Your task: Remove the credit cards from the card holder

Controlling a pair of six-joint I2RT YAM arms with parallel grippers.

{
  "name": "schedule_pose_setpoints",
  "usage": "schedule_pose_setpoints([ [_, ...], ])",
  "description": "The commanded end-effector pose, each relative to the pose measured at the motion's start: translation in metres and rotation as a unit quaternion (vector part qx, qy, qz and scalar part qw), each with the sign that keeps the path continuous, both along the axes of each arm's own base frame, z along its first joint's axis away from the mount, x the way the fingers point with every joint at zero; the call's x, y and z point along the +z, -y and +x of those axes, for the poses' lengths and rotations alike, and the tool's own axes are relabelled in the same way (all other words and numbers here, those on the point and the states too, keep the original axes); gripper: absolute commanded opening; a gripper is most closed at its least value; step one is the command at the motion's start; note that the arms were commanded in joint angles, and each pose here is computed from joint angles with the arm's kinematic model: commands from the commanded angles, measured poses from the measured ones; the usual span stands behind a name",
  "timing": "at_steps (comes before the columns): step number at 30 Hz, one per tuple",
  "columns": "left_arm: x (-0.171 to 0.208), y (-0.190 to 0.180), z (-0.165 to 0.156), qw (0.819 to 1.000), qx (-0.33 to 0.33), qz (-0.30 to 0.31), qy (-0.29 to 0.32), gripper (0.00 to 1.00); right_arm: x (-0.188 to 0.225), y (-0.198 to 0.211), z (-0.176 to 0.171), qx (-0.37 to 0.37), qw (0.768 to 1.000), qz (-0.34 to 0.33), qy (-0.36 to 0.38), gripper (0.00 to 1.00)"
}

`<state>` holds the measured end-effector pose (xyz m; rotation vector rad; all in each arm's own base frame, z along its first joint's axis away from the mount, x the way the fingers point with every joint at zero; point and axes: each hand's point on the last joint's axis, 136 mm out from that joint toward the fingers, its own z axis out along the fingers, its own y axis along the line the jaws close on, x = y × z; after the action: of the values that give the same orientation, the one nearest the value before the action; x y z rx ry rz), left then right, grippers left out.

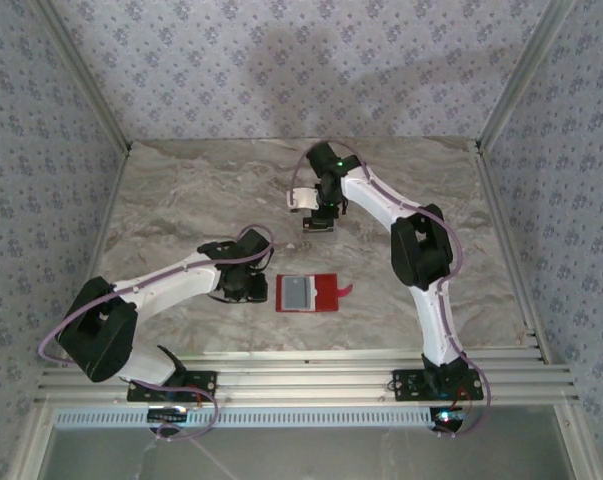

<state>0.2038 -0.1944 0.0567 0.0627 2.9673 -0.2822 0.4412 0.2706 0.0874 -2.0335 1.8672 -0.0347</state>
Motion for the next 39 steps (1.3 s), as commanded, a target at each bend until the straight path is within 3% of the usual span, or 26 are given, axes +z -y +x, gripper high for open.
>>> schedule_pose_setpoints([
  [1,0.006,0.001,0.001,1.0,0.007,-0.007,-0.002,0.28,0.028,-0.001,0.015,0.022,0.997,-0.005,0.074,0.26],
  [7,0.006,0.001,0.001,1.0,0.008,-0.008,-0.001,0.28,0.022,-0.003,0.019,0.019,0.995,-0.012,0.095,0.26],
  [21,0.007,-0.001,-0.001,1.0,0.009,-0.009,-0.001,0.28,-0.016,-0.007,0.006,0.015,0.998,-0.015,0.064,0.26],
  [32,0.005,0.014,0.006,0.999,0.004,-0.032,0.0,0.27,0.058,-0.013,0.015,-0.038,0.99,0.054,0.125,0.27],
  [39,-0.002,0.035,0.013,0.998,-0.006,-0.069,-0.007,0.23,0.09,-0.008,0.004,-0.179,0.97,0.133,0.093,0.29],
])
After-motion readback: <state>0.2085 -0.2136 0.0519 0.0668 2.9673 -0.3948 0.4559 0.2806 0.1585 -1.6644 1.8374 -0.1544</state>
